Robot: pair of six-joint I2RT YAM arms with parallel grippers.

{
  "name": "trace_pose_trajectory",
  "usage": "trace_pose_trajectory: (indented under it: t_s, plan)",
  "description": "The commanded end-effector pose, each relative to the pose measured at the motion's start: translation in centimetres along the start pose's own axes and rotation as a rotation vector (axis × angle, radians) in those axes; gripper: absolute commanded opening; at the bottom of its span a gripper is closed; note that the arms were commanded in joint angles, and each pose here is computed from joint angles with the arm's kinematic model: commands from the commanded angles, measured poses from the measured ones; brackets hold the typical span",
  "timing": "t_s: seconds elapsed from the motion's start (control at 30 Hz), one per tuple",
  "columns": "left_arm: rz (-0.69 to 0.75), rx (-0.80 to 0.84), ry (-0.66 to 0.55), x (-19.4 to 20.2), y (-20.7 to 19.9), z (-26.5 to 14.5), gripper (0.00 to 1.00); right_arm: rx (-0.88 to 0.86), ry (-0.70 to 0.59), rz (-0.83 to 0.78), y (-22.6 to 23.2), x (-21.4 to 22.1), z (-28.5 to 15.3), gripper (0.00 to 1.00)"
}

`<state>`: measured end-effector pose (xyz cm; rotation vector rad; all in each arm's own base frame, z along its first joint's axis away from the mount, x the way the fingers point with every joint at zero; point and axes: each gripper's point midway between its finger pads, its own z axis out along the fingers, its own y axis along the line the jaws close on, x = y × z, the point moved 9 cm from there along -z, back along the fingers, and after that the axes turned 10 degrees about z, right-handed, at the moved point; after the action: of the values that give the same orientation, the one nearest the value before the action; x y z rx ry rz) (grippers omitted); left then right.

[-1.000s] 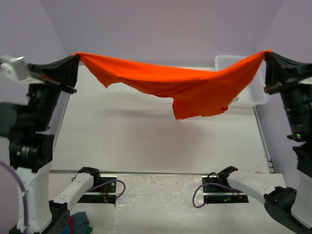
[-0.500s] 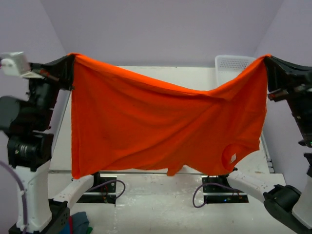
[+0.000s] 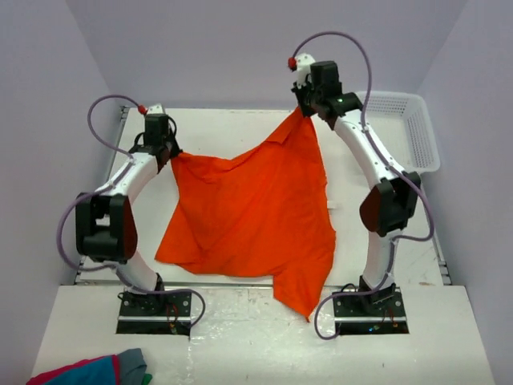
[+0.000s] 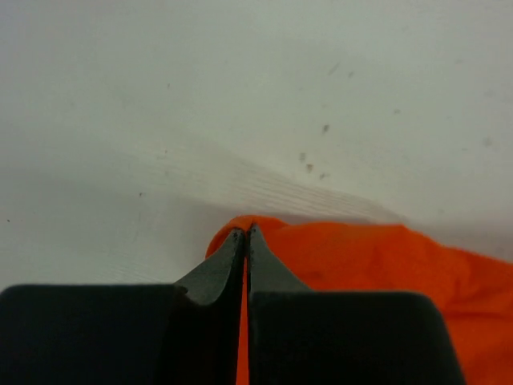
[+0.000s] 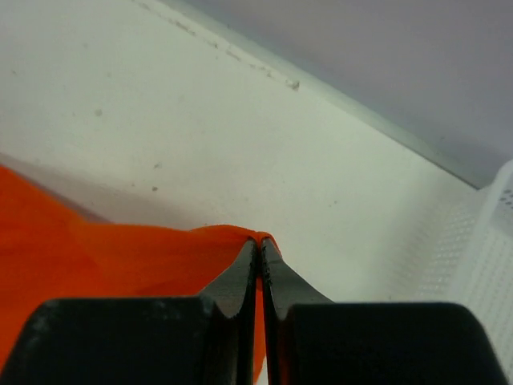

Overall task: Fold and stack the t-shirts
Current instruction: Flatten out the tshirt

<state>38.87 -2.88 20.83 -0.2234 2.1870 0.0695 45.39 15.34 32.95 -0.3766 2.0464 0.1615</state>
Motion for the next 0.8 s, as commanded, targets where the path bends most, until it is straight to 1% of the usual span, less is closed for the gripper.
trace_pose_trajectory:
  t_s: [0.0,0.07,0.1,0.17,0.2,0.33,0.4,0.47,0.5,0.6,0.7,0.77]
  plan:
    - [-0.073,-0.068,-0.096,-1.1,1.5,4.2,0.0,0.004,-0.067,-0.034,-1.0,-2.0,0.5,0.0]
    - [-0.034,-0.076,-0.055,-0.2,1.6,6.0,0.0,-0.022,-0.055,-0.033,-1.3,-1.6,2.3,0.0]
    - [-0.022,-0.078,-0.035,-0.1,1.4,7.4,0.0,-0.014,-0.012,-0.037,-1.3,-0.3,4.3,0.0]
    - [-0.012,-0.072,-0.025,0.3,1.4,8.2,0.0,-0.014,-0.005,-0.041,-1.7,0.0,5.3,0.0]
    - [-0.01,-0.068,-0.027,0.2,1.4,8.6,0.0,-0.019,0.01,-0.035,-1.9,0.7,6.5,0.0]
    - [0.018,-0.042,-0.069,-1.1,1.1,9.1,0.0,-0.007,0.009,-0.021,-2.5,1.3,8.2,0.0]
    - [0.04,-0.024,-0.102,-2.4,1.0,8.6,0.0,0.018,0.006,-0.019,-2.8,1.7,9.0,0.0]
    - [0.044,-0.017,-0.195,-4.1,1.0,7.8,0.0,0.059,-0.005,-0.012,-3.3,1.6,9.2,0.0]
    - [0.038,-0.015,-0.232,-5.1,1.0,6.8,0.0,0.09,-0.003,-0.011,-3.6,1.7,9.3,0.0]
    - [0.031,-0.024,-0.31,-7.3,1.3,4.8,0.0,0.103,-0.022,-0.004,-4.1,1.2,8.8,0.0]
    - [0.049,-0.048,-0.317,-8.5,1.5,4.3,0.0,0.106,-0.049,-0.003,-4.3,0.6,8.2,0.0]
    - [0.051,-0.098,-0.299,-8.6,1.9,4.6,0.0,0.107,-0.059,-0.004,-4.3,0.2,8.1,0.0]
